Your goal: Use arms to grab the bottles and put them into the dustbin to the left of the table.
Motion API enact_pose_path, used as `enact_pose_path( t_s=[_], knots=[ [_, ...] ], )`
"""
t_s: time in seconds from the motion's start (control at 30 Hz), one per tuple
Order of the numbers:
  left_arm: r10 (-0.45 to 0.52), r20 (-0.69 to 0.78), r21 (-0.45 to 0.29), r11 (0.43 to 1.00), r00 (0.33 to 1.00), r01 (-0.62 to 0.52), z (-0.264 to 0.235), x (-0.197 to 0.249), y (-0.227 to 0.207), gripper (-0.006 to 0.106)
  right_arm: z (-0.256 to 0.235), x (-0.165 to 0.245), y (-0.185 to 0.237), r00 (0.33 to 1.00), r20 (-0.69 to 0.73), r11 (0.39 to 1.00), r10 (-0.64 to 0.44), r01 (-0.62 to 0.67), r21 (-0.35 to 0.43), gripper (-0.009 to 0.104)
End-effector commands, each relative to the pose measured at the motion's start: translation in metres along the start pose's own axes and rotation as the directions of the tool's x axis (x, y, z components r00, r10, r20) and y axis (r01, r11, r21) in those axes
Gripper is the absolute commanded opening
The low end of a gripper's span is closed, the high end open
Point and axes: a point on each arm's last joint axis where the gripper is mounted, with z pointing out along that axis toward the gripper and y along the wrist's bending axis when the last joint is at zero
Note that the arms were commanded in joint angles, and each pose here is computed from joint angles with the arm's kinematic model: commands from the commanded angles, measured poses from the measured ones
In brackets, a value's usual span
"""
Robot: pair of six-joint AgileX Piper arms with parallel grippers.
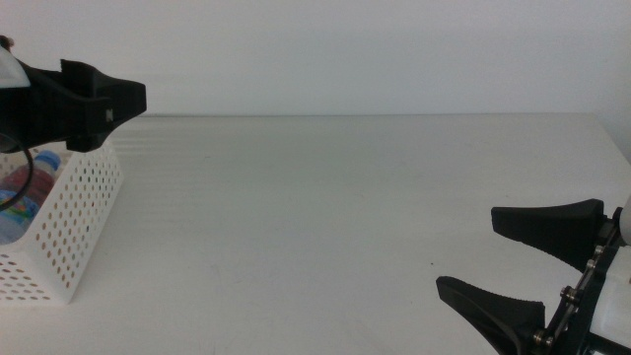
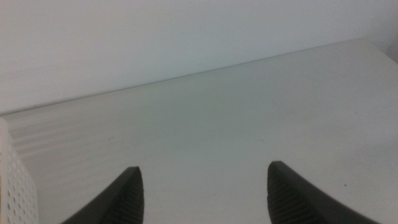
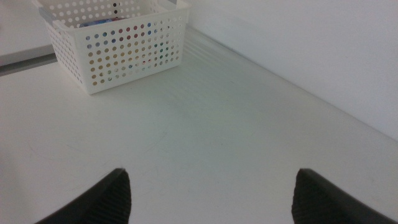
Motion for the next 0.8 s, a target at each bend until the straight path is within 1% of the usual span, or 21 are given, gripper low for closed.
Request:
enact_pose_path(
  t_s=[0.0,0.1,0.17,0.3,0.4,0.47,0.6,0.77],
  knots=[
    [-0.028,0.106,-0.004,1.0,0.994,0.028,-0.007,-0.015,-0.001,0.06,-0.005,-0.016,-0.002,0.994,0.111,1.0,-0.016,0.014,0.019,0.068],
    [-0.028,0.106,-0.004,1.0,0.994,0.028,-0.007,-0.015,-0.001,0.06,-0.008,-0.017,-0.004,0.992,0.12,0.999,-0.028,0.024,0.033,0.068],
    [-0.029,0.102,-0.004,1.0,0.994,0.029,-0.007,-0.013,-0.001,0.06,-0.009,-0.017,-0.008,0.992,0.12,0.998,-0.039,0.032,0.063,0.068],
    [-0.017,0.126,-0.009,1.0,0.992,0.018,-0.018,-0.009,-0.003,0.06,-0.012,-0.016,-0.026,0.993,0.111,0.985,-0.037,0.017,0.174,0.068],
    [-0.008,0.141,-0.014,1.0,0.99,0.01,-0.03,0.002,-0.005,0.06,-0.015,-0.013,-0.041,0.995,0.1,0.963,-0.021,-0.006,0.269,0.068],
    [-0.002,0.138,-0.019,1.0,0.99,0.005,-0.037,0.016,-0.006,0.06,-0.019,-0.009,-0.047,0.995,0.095,0.948,-0.013,-0.018,0.317,0.068],
    [0.038,0.136,-0.044,0.999,0.99,-0.032,-0.053,0.049,-0.008,0.06,-0.033,0.013,-0.053,0.997,0.078,0.917,0.006,-0.037,0.398,0.068],
    [0.108,0.136,-0.092,0.991,0.985,-0.096,-0.07,0.097,-0.008,0.06,-0.055,0.063,-0.045,0.998,0.06,0.873,0.026,-0.052,0.485,0.068]
  ],
)
